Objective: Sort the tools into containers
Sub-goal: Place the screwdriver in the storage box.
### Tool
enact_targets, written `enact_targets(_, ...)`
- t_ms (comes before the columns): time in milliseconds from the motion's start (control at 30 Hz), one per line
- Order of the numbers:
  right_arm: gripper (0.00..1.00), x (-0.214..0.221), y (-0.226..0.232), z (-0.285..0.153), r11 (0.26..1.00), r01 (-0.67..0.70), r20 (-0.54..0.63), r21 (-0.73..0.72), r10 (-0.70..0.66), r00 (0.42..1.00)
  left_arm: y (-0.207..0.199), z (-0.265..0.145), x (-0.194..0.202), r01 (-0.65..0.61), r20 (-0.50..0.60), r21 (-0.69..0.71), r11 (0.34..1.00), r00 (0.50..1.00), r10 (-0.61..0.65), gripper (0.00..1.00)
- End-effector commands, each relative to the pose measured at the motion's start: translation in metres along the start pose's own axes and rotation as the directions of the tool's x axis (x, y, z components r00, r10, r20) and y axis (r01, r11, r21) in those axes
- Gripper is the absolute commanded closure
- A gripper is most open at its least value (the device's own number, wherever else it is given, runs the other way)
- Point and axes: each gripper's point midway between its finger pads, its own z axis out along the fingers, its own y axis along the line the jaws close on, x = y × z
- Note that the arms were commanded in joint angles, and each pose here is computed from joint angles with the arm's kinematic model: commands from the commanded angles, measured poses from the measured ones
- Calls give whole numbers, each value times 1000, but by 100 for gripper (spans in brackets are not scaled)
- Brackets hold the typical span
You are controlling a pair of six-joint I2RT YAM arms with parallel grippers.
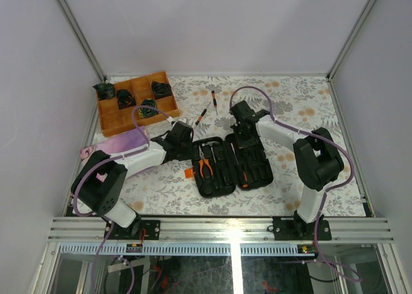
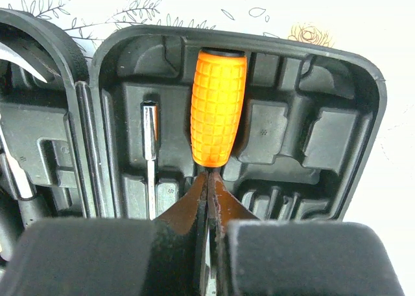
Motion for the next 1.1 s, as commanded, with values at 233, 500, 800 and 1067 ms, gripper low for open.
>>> enact_targets(233,100,103,5,55,999,-39,-363,-35,24,932,2,15,9,-62,-31,-7,998,998,61,91)
enact_targets(500,100,139,5,71,998,-59,-442,-15,46,896,-5,14,11,-82,-34,7,997,996,82,95)
enact_targets(800,100,163,10,81,999,-30,-489,35,43,871,-13,14,10,-91,-29,25,996,995,92,99)
enact_targets(1067,100,180,17,87,996,13,-534,89,36,845,-12,13,13,-83,-26,32,996,996,84,100)
